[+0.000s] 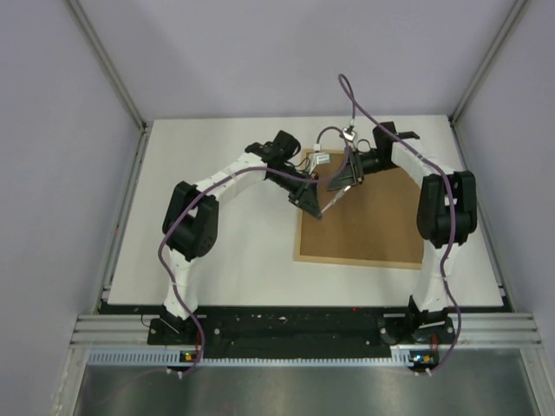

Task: Take the photo out of the frame
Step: Adjust the screwdriver.

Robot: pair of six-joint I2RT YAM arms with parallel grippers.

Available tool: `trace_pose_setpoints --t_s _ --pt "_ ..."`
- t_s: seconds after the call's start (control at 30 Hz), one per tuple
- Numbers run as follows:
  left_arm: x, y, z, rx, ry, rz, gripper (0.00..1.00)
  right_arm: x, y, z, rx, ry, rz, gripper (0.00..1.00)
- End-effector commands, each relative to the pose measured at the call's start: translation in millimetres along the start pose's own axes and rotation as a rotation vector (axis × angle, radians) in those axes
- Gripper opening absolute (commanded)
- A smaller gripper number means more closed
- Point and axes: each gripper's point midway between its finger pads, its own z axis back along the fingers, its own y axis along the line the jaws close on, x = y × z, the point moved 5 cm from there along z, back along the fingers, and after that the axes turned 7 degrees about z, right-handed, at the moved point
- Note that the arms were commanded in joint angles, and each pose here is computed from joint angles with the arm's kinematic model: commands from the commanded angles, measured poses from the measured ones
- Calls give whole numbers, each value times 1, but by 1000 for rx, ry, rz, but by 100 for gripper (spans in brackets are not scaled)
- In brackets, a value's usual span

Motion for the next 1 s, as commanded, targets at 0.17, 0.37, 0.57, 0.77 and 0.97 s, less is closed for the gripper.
trace_pose_setpoints --t_s 0.17,0.37,0.57,0.77,0.97 --pt "0 -5 13 -9 20 -40 0 -29 34 -1 92 135 163 49" --pt "0 -2 13 -4 29 -29 0 -38 45 -20 110 231 222 47" --pt "-3 -2 12 -3 43 -22 0 -34 44 -30 129 240 210 39" --pt "-1 0 13 23 34 -29 0 -41 50 -33 130 272 218 0" --pt "10 7 26 48 -31 -1 5 -44 57 -29 121 278 231 0"
